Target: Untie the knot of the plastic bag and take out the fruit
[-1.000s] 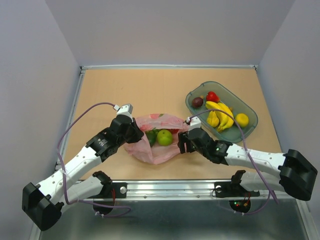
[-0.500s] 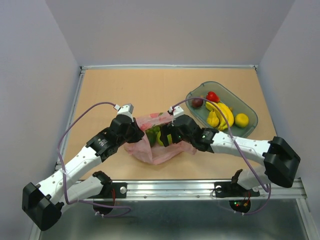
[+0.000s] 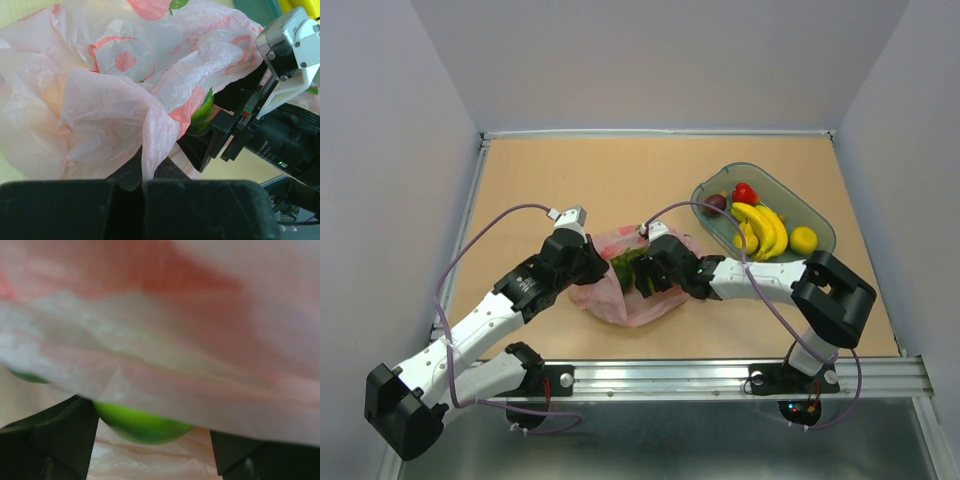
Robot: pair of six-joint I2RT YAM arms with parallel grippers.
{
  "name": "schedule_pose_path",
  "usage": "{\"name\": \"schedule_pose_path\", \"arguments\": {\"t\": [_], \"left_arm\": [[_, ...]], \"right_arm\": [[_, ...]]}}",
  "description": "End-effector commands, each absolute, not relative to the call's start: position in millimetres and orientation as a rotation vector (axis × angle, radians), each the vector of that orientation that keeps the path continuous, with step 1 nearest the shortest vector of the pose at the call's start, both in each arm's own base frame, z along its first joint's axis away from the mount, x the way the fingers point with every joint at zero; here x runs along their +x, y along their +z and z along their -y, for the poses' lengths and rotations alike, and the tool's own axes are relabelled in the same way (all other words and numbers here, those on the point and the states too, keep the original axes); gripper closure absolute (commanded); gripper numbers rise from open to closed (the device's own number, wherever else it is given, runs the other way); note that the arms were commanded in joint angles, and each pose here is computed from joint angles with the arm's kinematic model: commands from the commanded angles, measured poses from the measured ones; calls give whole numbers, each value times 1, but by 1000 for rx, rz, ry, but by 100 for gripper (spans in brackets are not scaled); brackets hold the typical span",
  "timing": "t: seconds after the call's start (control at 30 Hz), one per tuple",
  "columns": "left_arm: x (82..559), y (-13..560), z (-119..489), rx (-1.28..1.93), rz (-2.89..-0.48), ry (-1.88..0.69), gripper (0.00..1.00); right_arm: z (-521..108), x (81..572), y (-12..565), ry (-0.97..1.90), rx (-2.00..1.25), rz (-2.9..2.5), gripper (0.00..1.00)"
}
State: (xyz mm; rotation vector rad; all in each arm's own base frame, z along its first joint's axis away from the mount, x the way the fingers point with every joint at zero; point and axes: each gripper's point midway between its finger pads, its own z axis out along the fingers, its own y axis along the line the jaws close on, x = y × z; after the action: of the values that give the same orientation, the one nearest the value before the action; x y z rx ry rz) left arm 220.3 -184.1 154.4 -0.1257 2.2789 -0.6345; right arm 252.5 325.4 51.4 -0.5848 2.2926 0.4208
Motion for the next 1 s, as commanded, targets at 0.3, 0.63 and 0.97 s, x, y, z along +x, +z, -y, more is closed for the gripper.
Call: {"name": "schedule_pose_path", "arguments": {"t": [0.3,0.63,0.97], "left_arm": [[235,164,165,-243,-2181,-553,100],[247,160,146,-264,-2155,-433,100],[242,155,152,-223,-2184,-478,100]], "right_arm": [[-363,224,170,829,-772,-1959,91],[-357,212,268,885,-822,-1815,95],[-240,326,303,378,-367,-1823,96]]}}
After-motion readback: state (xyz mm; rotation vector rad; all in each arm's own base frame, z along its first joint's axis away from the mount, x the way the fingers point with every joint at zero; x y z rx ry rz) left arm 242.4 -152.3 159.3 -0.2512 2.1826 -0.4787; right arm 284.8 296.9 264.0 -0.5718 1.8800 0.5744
